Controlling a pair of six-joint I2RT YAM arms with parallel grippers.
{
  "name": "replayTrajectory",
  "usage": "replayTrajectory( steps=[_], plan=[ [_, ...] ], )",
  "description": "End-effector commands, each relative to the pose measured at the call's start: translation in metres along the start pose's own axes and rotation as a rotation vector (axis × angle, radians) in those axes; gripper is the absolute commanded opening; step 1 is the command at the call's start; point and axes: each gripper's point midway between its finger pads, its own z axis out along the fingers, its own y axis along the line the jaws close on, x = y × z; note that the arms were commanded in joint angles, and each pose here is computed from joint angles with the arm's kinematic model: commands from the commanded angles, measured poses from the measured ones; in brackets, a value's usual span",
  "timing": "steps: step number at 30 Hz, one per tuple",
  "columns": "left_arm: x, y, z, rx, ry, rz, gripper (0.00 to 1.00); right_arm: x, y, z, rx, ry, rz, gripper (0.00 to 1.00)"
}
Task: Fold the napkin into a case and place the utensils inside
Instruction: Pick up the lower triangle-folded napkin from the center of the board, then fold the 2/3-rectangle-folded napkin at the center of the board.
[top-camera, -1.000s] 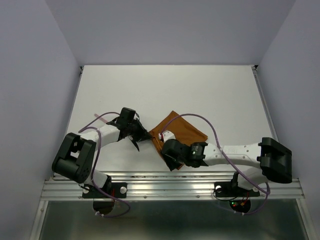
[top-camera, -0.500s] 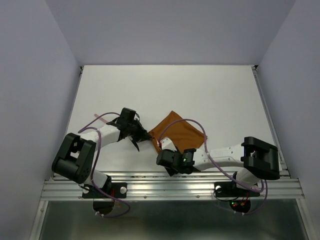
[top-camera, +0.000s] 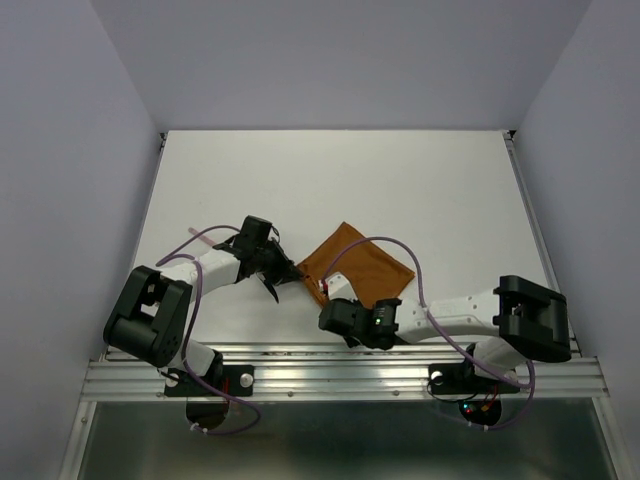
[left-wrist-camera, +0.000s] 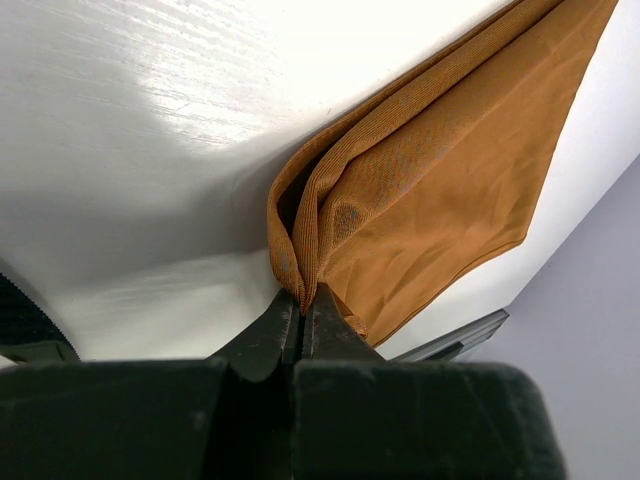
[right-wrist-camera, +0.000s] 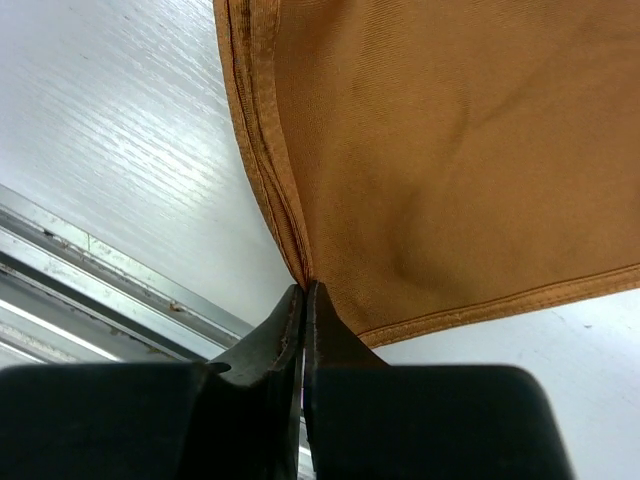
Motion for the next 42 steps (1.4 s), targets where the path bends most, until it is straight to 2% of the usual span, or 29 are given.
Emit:
replayTrajectory(
  steps=[1,6,9,16,33,42],
  plan=[
    [-0.005,-0.015,-0.006,0.020,-0.019,0.010,0.00,-0.020,-0.006,-0.015,-0.026,-0.090,0.009,0.01],
    [-0.013,-0.015,-0.009,-0.023,-0.045,0.008,0.00,-0.018,-0.007,-0.026,-0.122,-0.088,0.017,0.01],
    [-0.017,-0.026,-0.009,-0.009,-0.050,0.029,0.00,-0.026,-0.005,-0.036,-0.216,-0.107,0.071,0.01],
    [-0.021,-0.021,-0.003,-0.069,-0.042,0.056,0.00,-0.035,-0.007,-0.045,-0.341,-0.084,0.160,0.01],
    [-0.015,-0.023,0.001,-0.153,-0.002,0.068,0.00,-0.023,0.004,-0.048,-0.664,0.103,0.381,0.01],
    [-0.026,-0.030,-0.001,-0.184,-0.038,0.099,0.00,-0.026,0.007,-0.056,-0.830,0.181,0.507,0.01]
  ],
)
